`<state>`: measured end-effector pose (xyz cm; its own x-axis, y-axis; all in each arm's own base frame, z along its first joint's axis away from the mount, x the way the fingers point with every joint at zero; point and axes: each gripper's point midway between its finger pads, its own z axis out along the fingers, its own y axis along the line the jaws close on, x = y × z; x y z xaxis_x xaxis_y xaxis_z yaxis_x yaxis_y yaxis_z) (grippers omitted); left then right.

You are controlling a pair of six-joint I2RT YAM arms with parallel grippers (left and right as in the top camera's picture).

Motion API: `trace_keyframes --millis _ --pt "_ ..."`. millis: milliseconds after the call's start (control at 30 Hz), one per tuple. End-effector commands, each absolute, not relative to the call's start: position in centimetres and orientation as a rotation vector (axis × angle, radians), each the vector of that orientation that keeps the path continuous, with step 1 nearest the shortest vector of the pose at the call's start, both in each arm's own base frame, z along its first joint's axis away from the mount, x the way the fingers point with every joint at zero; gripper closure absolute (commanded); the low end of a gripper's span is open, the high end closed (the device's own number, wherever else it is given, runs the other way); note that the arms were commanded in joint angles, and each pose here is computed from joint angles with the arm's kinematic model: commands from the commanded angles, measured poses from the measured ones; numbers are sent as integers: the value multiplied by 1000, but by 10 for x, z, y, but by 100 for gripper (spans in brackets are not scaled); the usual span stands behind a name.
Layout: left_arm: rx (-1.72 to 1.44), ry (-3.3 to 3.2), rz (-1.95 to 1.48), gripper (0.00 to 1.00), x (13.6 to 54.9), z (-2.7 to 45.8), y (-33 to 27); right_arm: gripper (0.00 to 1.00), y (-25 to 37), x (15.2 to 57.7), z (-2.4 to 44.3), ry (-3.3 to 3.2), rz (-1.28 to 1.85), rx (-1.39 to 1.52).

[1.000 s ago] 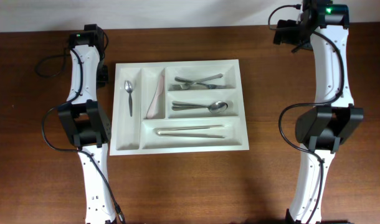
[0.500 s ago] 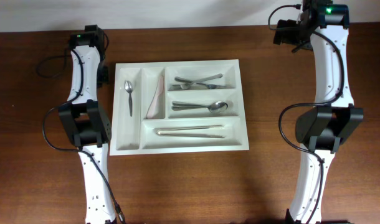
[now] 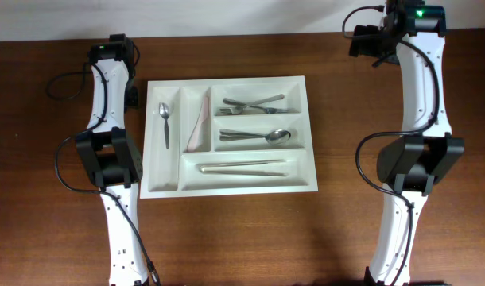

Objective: Pack container
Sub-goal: 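Lower the left gripper and grasp the remaining small spoon, then carry the spoon right and lower it into the left compartment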

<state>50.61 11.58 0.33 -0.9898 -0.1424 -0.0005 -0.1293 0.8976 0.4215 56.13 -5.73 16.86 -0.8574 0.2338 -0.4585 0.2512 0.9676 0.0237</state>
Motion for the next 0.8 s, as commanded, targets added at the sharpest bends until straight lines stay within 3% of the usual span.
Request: trace_keyframes --millis 0,767 --pt "218 -2997 -521 98 497 -22 103 1 -57 561 168 2644 -66 359" --pt "614 -3355 -296 98 529 125 72 1 -57 561 168 2644 -66 359"
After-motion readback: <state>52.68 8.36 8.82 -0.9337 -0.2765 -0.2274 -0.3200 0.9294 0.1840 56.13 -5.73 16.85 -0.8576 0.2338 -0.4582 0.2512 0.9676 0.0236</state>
